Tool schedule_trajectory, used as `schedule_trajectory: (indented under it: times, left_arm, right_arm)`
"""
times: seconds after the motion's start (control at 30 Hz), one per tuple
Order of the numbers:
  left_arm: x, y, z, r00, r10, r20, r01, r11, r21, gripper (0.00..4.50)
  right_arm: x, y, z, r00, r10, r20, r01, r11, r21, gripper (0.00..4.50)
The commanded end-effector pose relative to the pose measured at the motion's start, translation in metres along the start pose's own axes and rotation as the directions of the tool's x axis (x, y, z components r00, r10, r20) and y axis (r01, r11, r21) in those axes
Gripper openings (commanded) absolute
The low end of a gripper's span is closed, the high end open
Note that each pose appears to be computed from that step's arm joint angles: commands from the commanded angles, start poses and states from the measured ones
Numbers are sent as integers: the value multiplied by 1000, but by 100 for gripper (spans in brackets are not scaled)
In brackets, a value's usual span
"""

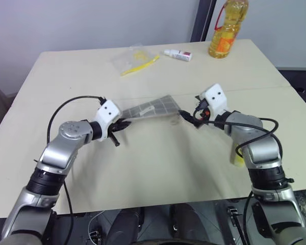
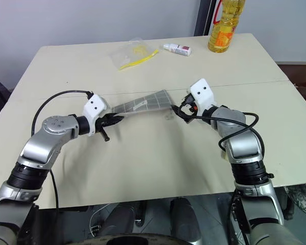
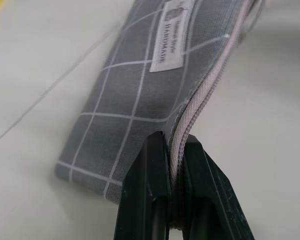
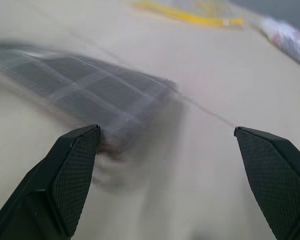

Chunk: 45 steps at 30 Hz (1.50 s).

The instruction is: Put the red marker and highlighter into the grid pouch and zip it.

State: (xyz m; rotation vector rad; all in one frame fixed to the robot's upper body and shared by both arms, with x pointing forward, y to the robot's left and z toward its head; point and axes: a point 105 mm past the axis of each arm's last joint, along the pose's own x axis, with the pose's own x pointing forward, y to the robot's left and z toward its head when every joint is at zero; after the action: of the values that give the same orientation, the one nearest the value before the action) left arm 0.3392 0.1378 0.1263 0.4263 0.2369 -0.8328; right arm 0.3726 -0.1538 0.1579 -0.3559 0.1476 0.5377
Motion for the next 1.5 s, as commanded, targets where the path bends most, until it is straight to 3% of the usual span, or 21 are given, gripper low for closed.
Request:
schedule_trajectory:
  times: [0.03, 0.17, 0.23, 0.3, 0.5, 0.73, 0.77, 0.83, 0.97, 1.3, 1.5]
  left_arm:
    - [-5, -4, 4, 1000, 0, 20, -1, 999, 33, 0]
    - [-8, -2, -1, 999, 26, 40, -27, 999, 27, 0]
    - [-10, -1, -8, 998, 41, 36, -43, 998, 51, 0]
    - [-11, -1, -12, 998, 52, 40, -55, 996, 70, 0]
    - [-12, -9, -21, 999, 42, 34, -44, 996, 75, 0]
    - [-14, -13, -31, 999, 35, 19, -36, 999, 29, 0]
    - [-14, -12, -31, 999, 41, 22, -41, 999, 12, 79]
    - [-16, -12, -31, 999, 39, 25, -39, 999, 2, 159]
    - [-25, -8, -32, 999, 38, 33, -38, 999, 14, 361]
    - [-64, 14, -43, 1000, 14, 5, -15, 963, 267, 361]
    - [-60, 41, -46, 997, 71, 20, -73, 900, 430, 361]
  right_arm:
    - [0, -11, 9, 998, -48, 37, 50, 998, -29, 446]
    - [5, -11, 7, 998, -45, 45, 46, 999, -14, 446]
    - [9, -9, 4, 998, -27, 53, 26, 999, 28, 392]
    - [12, -7, 0, 999, -14, 50, 12, 999, 49, 309]
    - [25, 1, -9, 1000, -2, 27, 0, 998, 61, 2]
    - [39, 13, -12, 1000, -4, 19, 3, 999, 46, 2]
    - [41, 15, -12, 1000, 0, 19, -1, 999, 44, 0]
    - [43, 17, -13, 1000, 3, 20, -4, 999, 42, 0]
    - [47, 17, -13, 1000, 1, 15, -2, 999, 39, 0]
    - [58, 8, -14, 999, -39, 0, 39, 999, 27, 0]
    - [65, 7, -20, 999, -44, -23, 45, 998, 40, 0]
